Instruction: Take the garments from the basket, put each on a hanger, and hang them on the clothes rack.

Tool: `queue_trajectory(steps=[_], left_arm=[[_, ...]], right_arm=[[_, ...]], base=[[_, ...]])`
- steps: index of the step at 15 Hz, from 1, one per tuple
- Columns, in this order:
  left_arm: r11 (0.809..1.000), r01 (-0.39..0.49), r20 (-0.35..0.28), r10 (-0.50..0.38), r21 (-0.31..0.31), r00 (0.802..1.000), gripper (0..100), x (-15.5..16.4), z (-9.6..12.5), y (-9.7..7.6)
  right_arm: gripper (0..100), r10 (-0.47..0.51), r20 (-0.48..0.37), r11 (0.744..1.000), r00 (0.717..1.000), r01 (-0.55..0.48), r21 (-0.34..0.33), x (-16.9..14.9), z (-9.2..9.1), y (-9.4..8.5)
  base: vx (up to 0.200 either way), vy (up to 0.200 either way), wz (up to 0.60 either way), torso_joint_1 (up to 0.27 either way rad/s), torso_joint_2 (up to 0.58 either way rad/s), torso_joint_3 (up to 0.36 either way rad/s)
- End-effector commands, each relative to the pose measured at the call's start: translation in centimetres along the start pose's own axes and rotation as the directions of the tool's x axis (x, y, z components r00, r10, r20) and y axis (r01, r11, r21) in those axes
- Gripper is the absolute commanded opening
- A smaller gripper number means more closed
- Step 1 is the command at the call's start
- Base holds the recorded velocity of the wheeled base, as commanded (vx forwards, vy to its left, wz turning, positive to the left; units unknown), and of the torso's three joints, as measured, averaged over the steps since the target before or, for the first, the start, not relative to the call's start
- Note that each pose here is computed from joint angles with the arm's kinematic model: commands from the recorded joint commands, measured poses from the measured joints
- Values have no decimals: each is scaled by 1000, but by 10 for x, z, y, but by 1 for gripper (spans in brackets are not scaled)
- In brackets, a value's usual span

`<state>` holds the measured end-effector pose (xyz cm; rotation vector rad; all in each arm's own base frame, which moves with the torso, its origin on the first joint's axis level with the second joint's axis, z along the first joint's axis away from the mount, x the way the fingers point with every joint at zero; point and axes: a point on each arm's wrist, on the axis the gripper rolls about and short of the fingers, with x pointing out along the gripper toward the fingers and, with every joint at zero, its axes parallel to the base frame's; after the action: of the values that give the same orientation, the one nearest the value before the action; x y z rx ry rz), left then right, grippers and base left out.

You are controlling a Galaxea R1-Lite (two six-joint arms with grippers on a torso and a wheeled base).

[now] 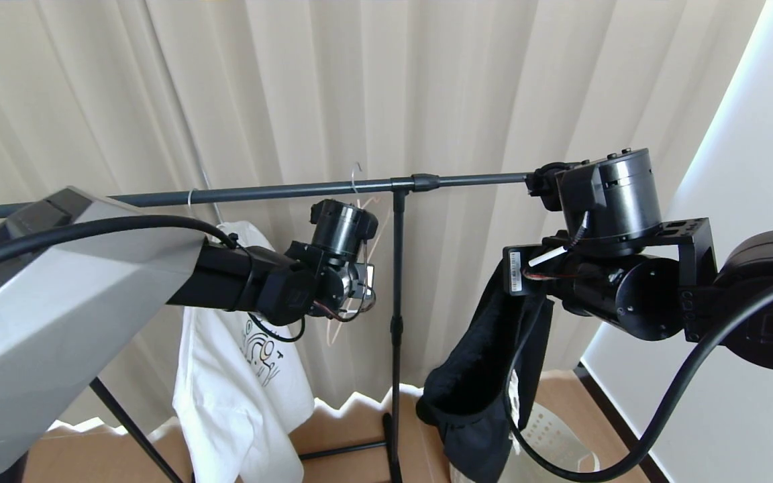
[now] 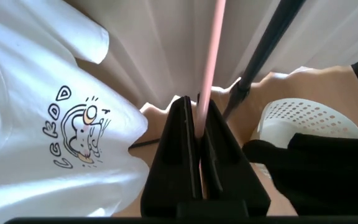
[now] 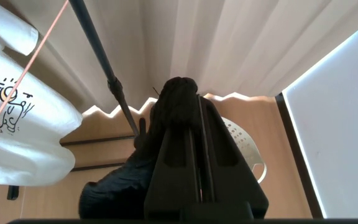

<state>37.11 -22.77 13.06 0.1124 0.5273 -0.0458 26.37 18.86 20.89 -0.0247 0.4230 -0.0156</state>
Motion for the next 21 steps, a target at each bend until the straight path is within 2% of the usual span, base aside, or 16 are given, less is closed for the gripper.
queue_trajectory(steps=[1,5,9,13,17,18,19,21], left_arm=[[1000,21,20,-21,0,1000,0,-36,5,9],[998,58,11,-58,33,998,0,-82,-7,17],[993,88,-17,-87,72,996,0,-119,-33,30],[987,125,13,-127,102,992,0,-158,-75,56],[978,164,31,-170,127,985,0,-177,-118,77],[970,195,35,-202,145,979,0,-180,-128,80],[952,257,31,-266,165,964,0,-184,-140,82],[908,377,24,-388,180,921,0,-189,-158,82]], right_arm=[[0,0,-2,1000,1000,0,-2,0,-1,0],[0,0,1,1000,1000,0,1,-1,0,0],[0,8,5,1000,1000,-8,0,-4,0,1],[0,32,2,999,999,-32,-13,-10,-4,7],[0,7,9,1000,1000,-7,-25,-14,-7,10],[0,5,10,1000,1000,-4,-25,-14,-7,10],[0,-17,20,1000,1000,17,-24,-15,-7,9],[0,-67,33,997,997,68,-35,-17,-9,9]], base=[[0,0,0,0,0,0],[0,0,0,0,0,0],[0,0,0,0,0,0],[0,0,0,0,0,0],[0,0,0,0,0,0],[0,0,0,0,0,0],[0,0,0,0,0,0],[0,0,0,0,0,0]])
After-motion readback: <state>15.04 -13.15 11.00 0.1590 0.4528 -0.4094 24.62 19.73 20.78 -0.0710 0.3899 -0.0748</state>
